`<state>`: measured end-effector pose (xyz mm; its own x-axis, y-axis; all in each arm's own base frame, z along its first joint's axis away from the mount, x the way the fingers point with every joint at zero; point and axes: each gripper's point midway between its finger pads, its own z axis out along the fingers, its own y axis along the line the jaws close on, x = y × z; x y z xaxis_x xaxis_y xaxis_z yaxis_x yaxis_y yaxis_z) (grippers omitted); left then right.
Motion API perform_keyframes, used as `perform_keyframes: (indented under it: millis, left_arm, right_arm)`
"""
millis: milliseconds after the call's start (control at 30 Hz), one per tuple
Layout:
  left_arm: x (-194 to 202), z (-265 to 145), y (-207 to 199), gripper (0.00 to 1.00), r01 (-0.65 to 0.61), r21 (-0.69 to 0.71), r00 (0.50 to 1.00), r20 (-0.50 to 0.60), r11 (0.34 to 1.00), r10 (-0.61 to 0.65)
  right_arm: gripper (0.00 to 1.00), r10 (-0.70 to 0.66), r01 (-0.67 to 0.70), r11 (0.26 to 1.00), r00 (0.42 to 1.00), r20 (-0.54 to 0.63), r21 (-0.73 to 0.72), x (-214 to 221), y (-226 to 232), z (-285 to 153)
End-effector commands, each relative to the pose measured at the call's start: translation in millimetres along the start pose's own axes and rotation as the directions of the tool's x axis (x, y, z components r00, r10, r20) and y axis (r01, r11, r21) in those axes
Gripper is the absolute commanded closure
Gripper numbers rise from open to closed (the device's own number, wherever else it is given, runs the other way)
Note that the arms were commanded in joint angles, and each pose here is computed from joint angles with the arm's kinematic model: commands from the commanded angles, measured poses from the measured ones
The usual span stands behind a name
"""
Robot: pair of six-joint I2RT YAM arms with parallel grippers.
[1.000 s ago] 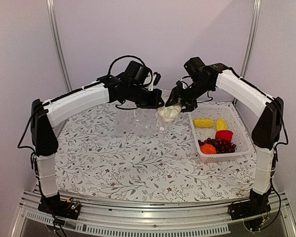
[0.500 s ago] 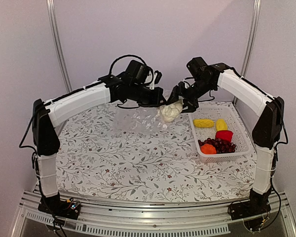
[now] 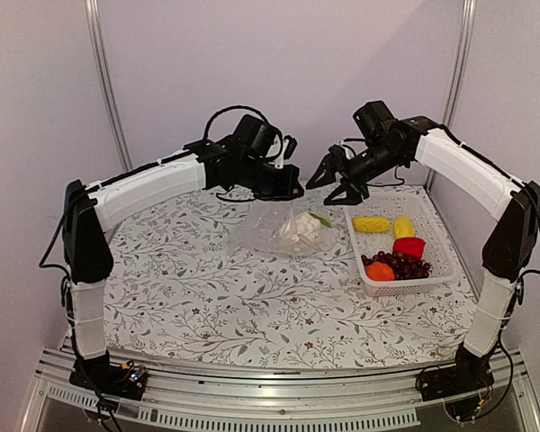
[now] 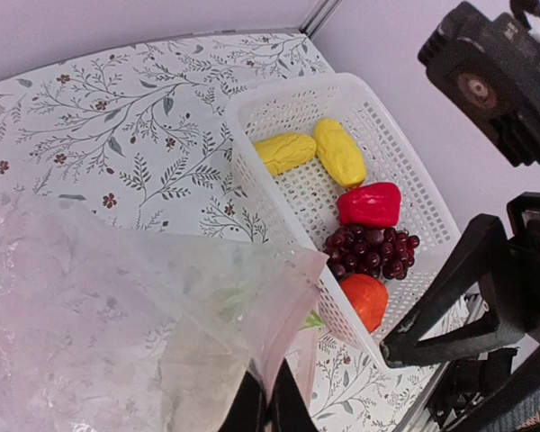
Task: Place the food in the zip-top bag and seal the zipper
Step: Pass from the left arm to the right
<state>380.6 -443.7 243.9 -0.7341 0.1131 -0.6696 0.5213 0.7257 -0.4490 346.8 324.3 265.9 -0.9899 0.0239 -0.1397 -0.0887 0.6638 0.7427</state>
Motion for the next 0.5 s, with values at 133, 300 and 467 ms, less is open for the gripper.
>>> perform_keyframes:
  millis: [133,300,467]
  left_arm:
    - [-8.3,-10.0,-2.8,0.99,0.011,0.017,1.0,0.016,1.0,-0.012]
    - [-13.4,-15.0,-2.3,0.99,0.015,0.02,1.0,0.027,1.0,-0.016]
    - [-16.5,-19.4,-2.1,0.99,0.021,0.026,0.999,0.03,0.999,-0.022]
  right_arm:
    - [0.41,-0.116,0.108,0.991,0.989,0.092,0.083,-5.3,-0.8,-25.3]
    - [0.4,-0.153,0.136,0.966,0.986,0.063,0.219,13.7,-46.5,-20.3]
    - [0.32,-0.161,0.138,0.945,0.985,0.055,0.297,19.2,-82.3,-4.0]
